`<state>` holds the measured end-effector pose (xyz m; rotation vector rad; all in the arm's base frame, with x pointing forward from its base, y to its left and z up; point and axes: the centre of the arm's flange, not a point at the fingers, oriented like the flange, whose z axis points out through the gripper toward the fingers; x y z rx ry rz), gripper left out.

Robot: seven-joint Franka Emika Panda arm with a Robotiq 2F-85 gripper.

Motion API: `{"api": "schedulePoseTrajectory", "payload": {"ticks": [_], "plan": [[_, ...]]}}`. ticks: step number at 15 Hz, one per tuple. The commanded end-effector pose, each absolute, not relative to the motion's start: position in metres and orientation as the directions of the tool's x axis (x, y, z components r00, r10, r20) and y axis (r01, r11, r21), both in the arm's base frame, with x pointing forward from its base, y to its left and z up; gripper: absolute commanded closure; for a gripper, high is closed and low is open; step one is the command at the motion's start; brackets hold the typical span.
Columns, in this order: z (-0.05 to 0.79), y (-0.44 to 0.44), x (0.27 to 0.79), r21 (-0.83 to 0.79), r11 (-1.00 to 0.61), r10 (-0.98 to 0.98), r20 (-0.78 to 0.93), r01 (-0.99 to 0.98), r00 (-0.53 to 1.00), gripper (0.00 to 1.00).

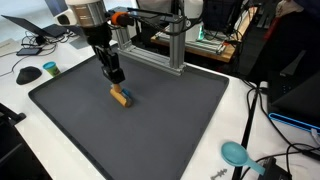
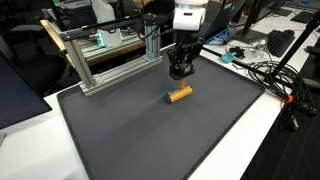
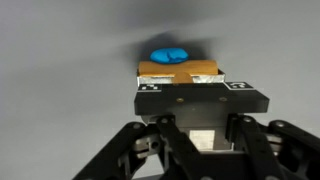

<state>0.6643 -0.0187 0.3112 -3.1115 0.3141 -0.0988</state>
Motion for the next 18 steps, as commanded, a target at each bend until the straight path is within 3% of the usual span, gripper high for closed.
{"api": "schedulePoseTrajectory", "payload": {"ticks": [1,8,18], "plan": [[0.278,-0.013,0.656,-0.02,-0.979,-0.203,0.068,-0.202,0.977,0.78],[0.282,-0.017,0.646,-0.046,-0.983,-0.178,-0.049,-0.18,0.983,0.78],[0.305,-0.02,0.633,-0.042,-0.983,-0.175,-0.043,-0.177,0.984,0.78]]}}
